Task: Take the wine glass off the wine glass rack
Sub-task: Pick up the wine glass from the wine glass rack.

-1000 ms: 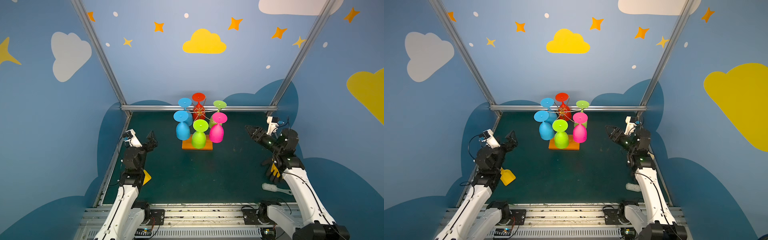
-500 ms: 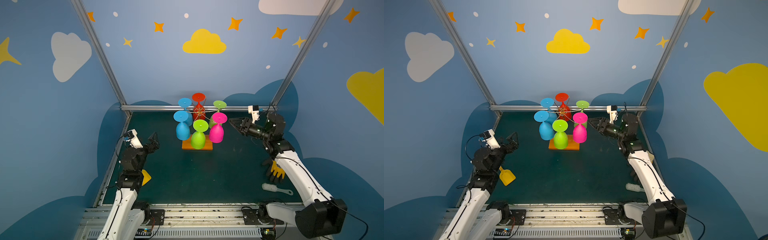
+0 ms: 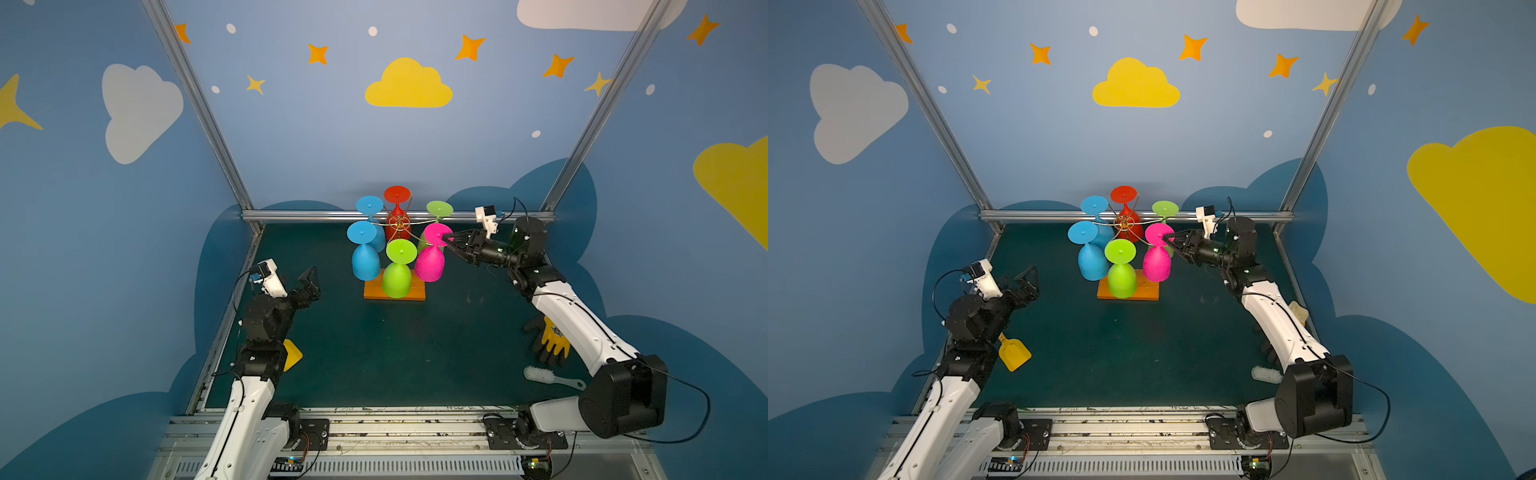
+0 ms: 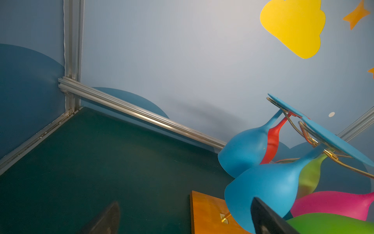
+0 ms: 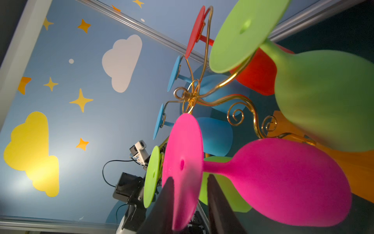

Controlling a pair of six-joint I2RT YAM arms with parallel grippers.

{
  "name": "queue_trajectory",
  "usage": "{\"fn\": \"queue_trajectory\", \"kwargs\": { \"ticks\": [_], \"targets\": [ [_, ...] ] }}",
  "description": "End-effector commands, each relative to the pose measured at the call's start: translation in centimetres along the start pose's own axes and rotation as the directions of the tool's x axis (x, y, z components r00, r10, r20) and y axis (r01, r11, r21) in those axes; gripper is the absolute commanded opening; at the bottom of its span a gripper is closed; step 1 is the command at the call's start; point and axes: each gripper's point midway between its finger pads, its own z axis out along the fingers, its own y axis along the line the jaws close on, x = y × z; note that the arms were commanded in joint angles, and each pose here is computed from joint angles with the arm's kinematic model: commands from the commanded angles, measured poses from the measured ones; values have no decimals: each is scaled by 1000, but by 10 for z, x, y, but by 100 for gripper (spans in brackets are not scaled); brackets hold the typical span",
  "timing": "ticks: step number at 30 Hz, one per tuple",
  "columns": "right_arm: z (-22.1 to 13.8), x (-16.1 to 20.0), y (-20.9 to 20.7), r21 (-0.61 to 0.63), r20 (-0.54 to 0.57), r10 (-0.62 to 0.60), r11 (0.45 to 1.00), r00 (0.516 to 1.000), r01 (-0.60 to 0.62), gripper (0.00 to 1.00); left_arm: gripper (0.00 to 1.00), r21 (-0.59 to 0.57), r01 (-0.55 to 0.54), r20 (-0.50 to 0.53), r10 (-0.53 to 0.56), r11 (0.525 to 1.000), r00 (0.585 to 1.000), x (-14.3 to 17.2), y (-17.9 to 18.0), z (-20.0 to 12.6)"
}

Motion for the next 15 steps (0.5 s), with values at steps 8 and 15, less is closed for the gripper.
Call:
{"fn": "queue_trajectory", "kwargs": {
  "ticks": [8, 15],
  "targets": [
    [2, -8, 26, -66, -8, -4, 998, 1000, 4, 0, 99, 16, -10, 29, 10, 1000, 1000, -14, -6, -4],
    [1, -7, 27, -54, -23, 43, 998, 999, -44, 0, 99, 19, -10, 39, 10, 1000, 999, -16, -8, -7]
  ]
}}
